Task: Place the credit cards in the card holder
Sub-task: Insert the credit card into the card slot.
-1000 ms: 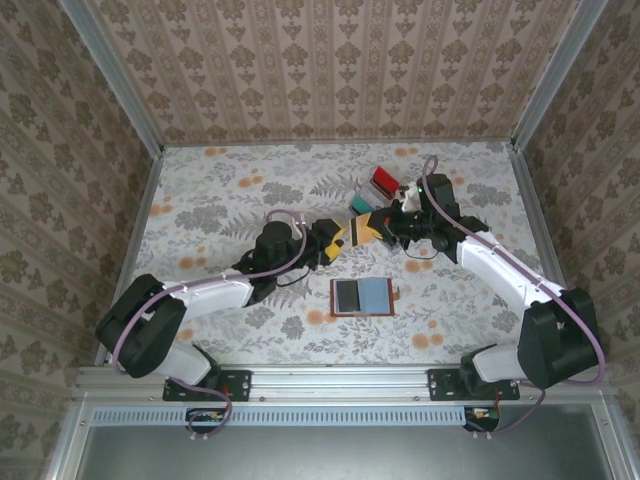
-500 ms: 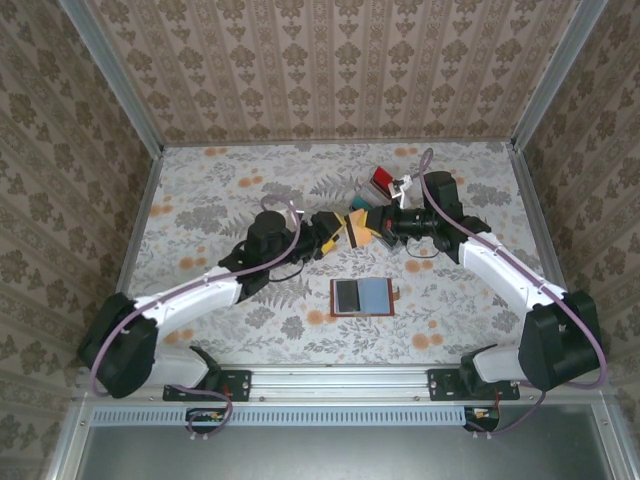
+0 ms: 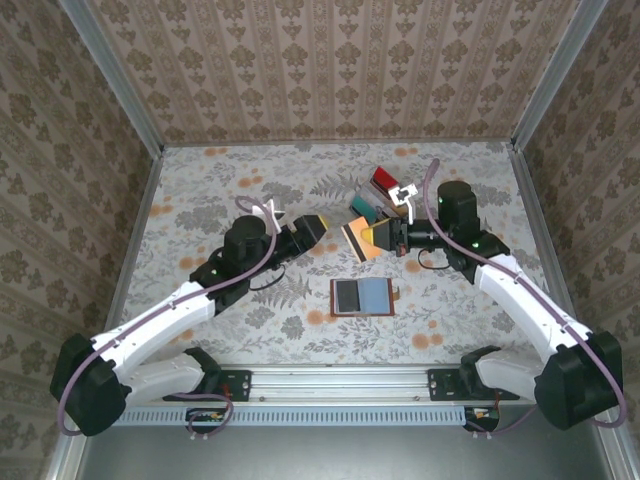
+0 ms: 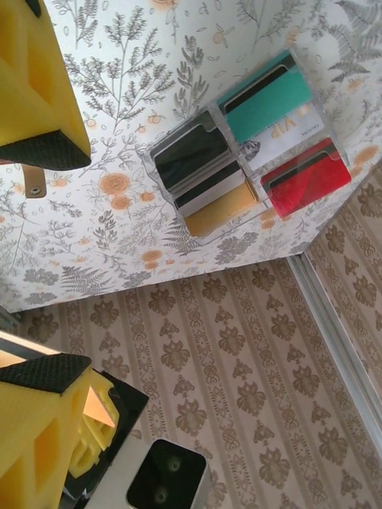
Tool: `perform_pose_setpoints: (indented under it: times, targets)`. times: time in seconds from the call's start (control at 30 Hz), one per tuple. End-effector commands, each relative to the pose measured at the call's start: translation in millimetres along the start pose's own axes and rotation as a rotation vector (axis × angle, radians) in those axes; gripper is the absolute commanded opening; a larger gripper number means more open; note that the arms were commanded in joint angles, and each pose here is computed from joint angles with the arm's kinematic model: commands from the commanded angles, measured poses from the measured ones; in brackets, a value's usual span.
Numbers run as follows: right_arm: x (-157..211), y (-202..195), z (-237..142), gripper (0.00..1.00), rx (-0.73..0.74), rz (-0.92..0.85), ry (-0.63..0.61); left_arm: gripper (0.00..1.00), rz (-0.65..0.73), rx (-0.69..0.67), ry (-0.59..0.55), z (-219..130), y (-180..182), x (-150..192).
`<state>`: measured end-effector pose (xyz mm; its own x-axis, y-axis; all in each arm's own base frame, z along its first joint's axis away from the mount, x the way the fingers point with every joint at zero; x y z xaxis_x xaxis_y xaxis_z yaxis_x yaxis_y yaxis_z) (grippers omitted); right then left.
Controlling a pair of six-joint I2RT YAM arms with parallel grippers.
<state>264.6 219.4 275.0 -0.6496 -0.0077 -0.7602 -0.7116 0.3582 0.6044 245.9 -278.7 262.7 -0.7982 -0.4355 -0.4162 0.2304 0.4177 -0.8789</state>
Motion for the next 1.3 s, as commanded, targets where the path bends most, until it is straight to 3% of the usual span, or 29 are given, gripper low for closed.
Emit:
perform_pose_setpoints:
  times: [0.0, 0.17, 0.5, 0.73, 0.87, 0.97, 1.1, 1.27]
  targets:
    - [-2, 5, 1, 0.02, -0.017, -0.07, -0.01, 0.66, 0.12, 0.103, 0.012, -3, -21, 3]
    - [2, 10, 3, 0.02, -0.05, -0.105, -0.026, 0.66, 0.14, 0.156, 0.053, 2, -29, 12]
    - [17, 17, 1, 0.01, -0.016, -0.378, -0.061, 0.66, 0.168, 0.164, 0.051, 3, -30, 16]
    - [19, 13, -1, 0.0, 0.027, -0.384, -0.088, 0.65, 0.187, 0.173, 0.063, 3, -30, 21]
    - [12, 0, -2, 0.02, 0.098, -0.282, -0.113, 0.65, 0.19, 0.184, 0.07, 4, -31, 23]
    - [-2, -5, 1, 0.04, 0.11, -0.062, -0.143, 0.65, 0.198, 0.191, 0.079, 6, -31, 25]
    - [-12, 0, 14, 0.04, -0.003, 0.192, -0.135, 0.65, 0.19, 0.195, 0.079, 11, -30, 26]
    - [-20, 0, 13, 0.03, 0.003, 0.28, -0.156, 0.6, 0.174, 0.2, 0.089, 17, -31, 26]
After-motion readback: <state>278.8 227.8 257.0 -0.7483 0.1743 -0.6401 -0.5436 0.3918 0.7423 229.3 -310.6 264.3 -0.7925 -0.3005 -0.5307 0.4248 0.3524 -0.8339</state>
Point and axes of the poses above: each hand's point on the last joint's axis, 136 mm out from that joint toward the fingers, its own z axis out along the fingers, its own y axis along the line the jaws close on, x = y × z, the point moved 1 cm from there along -z, back along the fingers, and after that the axes turned 2 degrees about -z, right-handed, at the moved point
